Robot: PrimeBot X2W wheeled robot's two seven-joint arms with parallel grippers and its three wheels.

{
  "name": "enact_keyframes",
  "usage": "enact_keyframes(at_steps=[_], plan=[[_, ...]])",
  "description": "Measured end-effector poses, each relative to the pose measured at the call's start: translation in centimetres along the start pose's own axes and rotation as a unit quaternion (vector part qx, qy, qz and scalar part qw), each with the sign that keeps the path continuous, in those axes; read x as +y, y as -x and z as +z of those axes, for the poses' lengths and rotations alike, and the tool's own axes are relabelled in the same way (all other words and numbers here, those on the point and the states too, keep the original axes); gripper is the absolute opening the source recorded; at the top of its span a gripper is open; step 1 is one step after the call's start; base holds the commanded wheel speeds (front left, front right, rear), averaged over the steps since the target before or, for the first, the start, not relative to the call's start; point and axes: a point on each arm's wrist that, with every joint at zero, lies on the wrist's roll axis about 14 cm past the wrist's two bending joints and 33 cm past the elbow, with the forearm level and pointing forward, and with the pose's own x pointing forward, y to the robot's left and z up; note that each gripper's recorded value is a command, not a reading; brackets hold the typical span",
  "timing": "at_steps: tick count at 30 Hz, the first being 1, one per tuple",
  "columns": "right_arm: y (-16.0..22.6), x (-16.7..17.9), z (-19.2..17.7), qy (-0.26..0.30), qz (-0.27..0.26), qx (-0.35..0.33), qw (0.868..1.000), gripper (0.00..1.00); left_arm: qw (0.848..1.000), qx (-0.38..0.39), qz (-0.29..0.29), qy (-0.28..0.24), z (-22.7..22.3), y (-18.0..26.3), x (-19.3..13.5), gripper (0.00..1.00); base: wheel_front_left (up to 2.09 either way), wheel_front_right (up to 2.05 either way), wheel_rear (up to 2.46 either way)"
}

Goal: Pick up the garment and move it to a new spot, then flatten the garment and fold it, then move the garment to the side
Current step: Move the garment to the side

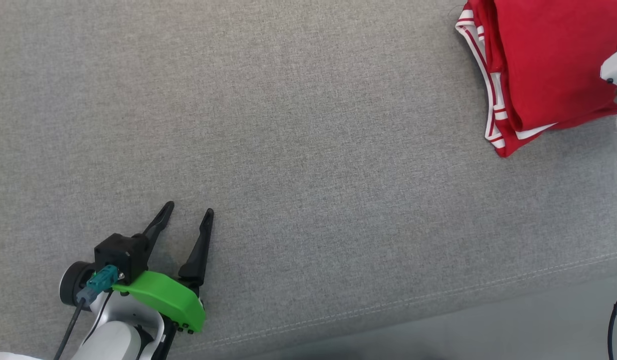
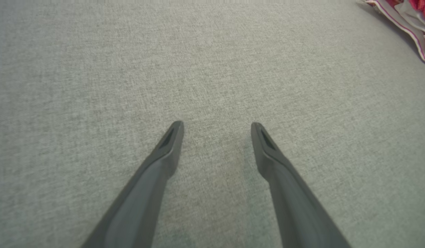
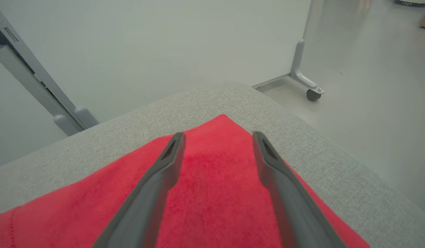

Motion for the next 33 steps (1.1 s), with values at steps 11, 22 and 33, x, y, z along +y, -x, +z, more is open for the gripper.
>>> enact_keyframes(at_steps=[11, 22, 33], plan=[[1.7, 4.0, 3.8, 0.028, 0.053, -0.059, 0.996, 1.00, 0.998, -0.052, 0.003, 0.018, 2.3, 0.9, -1.5, 1.00, 0.00, 0.00, 0.00], [6.1, 7.7, 4.9, 0.047, 0.117, -0.075, 0.989, 1.00, 0.987, -0.147, 0.044, 0.051, 6.9, 3.8, -1.0, 1.00, 0.00, 0.00, 0.00], [11.8, 11.5, 5.2, -0.007, 0.175, -0.093, 0.980, 1.00, 0.942, -0.279, 0.080, 0.169, 13.1, 8.6, 0.3, 1.00, 0.00, 0.00, 0.00]])
